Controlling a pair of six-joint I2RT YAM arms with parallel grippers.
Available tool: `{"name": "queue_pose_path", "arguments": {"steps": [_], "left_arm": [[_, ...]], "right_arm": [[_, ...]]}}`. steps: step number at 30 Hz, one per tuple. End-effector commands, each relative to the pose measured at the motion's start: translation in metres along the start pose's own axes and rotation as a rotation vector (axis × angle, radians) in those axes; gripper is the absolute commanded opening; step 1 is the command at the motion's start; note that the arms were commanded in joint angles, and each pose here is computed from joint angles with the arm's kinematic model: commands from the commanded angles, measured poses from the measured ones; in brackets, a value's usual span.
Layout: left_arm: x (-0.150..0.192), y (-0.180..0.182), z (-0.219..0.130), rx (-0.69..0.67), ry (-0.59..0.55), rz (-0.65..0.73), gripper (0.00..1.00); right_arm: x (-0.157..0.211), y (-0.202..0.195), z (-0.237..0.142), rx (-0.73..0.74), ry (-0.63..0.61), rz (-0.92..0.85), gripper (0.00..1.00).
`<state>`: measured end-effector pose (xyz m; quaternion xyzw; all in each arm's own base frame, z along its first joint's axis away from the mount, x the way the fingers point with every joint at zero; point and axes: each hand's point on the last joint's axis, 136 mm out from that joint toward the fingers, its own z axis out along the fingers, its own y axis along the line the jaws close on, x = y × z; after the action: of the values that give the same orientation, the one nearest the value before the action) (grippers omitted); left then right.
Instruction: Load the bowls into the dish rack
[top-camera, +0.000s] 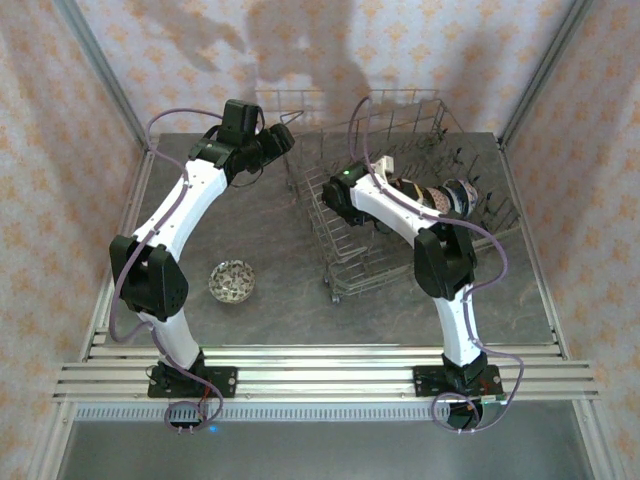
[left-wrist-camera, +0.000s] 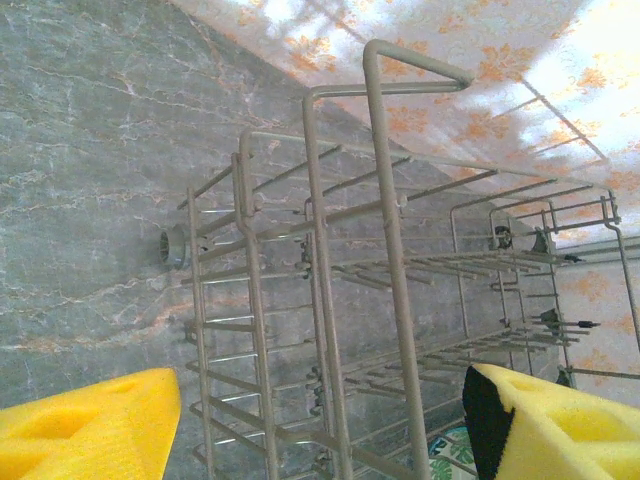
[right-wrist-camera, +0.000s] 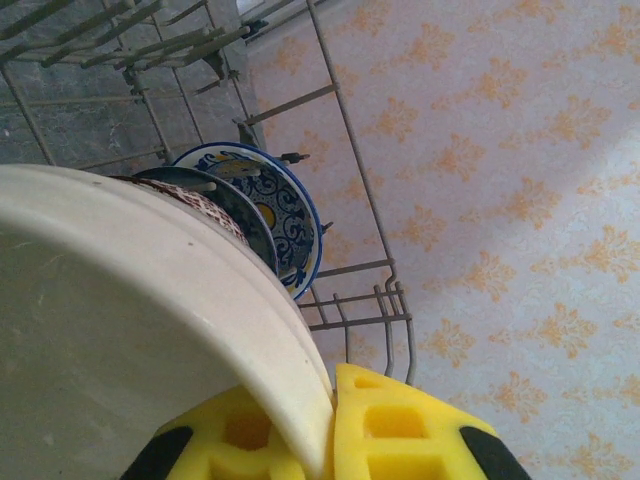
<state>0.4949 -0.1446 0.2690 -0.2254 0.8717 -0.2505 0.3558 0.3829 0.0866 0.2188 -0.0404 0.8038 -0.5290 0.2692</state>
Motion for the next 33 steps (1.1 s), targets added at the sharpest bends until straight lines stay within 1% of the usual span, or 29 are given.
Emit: {"name": "queue_pose_path", "arguments": {"steps": [1,7,8,9,11,13,19,25,29,33], "left_arm": [[-0.001,-0.008,-0.014,0.020,0.001,0.014,0.76],[-0.001,-0.007,-0.014,0.018,0.000,0.013,0.76],[-0.001,-0.006,-0.014,0.019,-0.001,0.011,0.76],[0.000,-0.006,-0.014,0.019,0.001,0.010,0.76],[-0.001,-0.006,-0.014,0.021,0.000,0.008,0.76],[0.000,-0.006,-0.013,0.020,0.002,0.007,0.76],[0.001,-0.004,-0.010,0.023,0.011,-0.005,0.76],[0.001,-0.002,-0.008,0.025,0.013,-0.013,0.76],[0.001,0.000,-0.006,0.027,0.017,-0.022,0.76],[0.001,0.004,-0.005,0.031,0.020,-0.036,0.76]], "right_arm": [[0.010,-0.006,0.000,0.032,0.043,-0.128,0.00],[0.011,-0.003,-0.002,0.010,0.057,-0.115,0.00],[0.012,-0.003,-0.003,0.006,0.060,-0.115,0.01],[0.012,-0.002,-0.004,0.002,0.061,-0.116,0.05],[0.013,0.000,-0.006,-0.004,0.062,-0.120,0.08],[0.014,0.003,-0.008,-0.010,0.065,-0.120,0.15],[0.018,0.005,-0.008,-0.016,0.077,-0.119,0.17],[0.022,0.008,-0.012,-0.048,0.102,-0.105,0.31],[0.028,0.015,-0.015,-0.096,0.151,-0.107,0.35],[0.032,0.015,-0.018,-0.122,0.174,-0.091,0.40]]}}
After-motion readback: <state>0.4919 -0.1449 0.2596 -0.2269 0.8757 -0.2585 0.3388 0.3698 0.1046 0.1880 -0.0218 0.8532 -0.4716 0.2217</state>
